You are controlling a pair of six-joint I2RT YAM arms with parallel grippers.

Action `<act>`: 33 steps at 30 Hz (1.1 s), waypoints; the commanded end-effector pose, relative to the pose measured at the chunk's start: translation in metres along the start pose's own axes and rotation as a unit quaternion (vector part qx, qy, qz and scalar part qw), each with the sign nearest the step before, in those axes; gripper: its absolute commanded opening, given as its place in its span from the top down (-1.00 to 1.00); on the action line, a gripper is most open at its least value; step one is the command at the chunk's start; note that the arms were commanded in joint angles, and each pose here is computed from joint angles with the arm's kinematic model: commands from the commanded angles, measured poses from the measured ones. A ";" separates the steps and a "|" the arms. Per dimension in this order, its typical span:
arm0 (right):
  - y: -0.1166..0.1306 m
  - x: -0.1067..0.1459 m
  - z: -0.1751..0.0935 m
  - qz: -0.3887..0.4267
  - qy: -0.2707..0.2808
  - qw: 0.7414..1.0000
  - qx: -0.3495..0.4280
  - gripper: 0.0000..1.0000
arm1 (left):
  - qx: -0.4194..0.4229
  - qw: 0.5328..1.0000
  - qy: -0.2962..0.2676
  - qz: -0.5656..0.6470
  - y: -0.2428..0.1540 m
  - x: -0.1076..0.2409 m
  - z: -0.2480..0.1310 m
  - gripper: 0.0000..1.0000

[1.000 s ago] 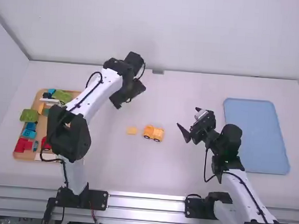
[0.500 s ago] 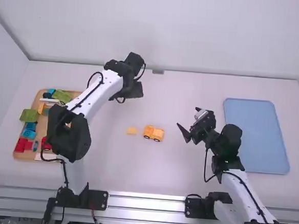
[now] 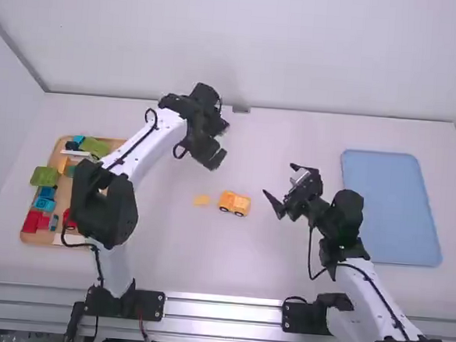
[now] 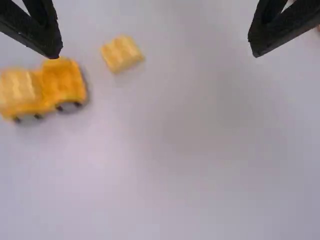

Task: Assemble lego blocks to make yellow taxi

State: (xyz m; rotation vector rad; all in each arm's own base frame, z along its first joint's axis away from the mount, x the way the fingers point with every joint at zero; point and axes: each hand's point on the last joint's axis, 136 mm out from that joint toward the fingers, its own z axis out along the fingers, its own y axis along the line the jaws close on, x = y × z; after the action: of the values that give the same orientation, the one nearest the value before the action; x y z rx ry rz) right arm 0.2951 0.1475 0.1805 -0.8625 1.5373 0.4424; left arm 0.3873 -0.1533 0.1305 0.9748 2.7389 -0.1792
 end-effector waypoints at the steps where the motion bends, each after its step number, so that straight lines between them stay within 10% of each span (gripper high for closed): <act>1: 0.001 -0.002 -0.001 0.000 -0.004 1.000 0.000 -0.96 | 0.108 0.974 -0.068 0.187 -0.041 0.001 -0.027 -0.98; 8: -0.007 0.000 -0.004 0.001 -0.002 1.000 0.012 -0.96 | 0.224 0.875 -0.156 0.400 -0.076 0.045 -0.039 -0.98; 18: -0.006 -0.002 -0.004 -0.002 -0.005 1.000 0.012 -0.96 | 0.173 0.891 -0.114 0.403 -0.041 0.077 0.021 -0.98; 33: -0.008 -0.006 -0.004 -0.009 -0.014 1.000 0.015 -0.97 | 0.184 0.837 -0.366 0.362 -0.026 0.073 0.031 -0.98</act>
State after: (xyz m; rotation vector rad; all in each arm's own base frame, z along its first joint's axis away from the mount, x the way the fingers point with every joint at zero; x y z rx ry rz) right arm 0.3003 0.1399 0.1871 -0.8403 1.5167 0.4100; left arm 0.3283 -0.1272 0.0700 1.7126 1.5981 -0.6088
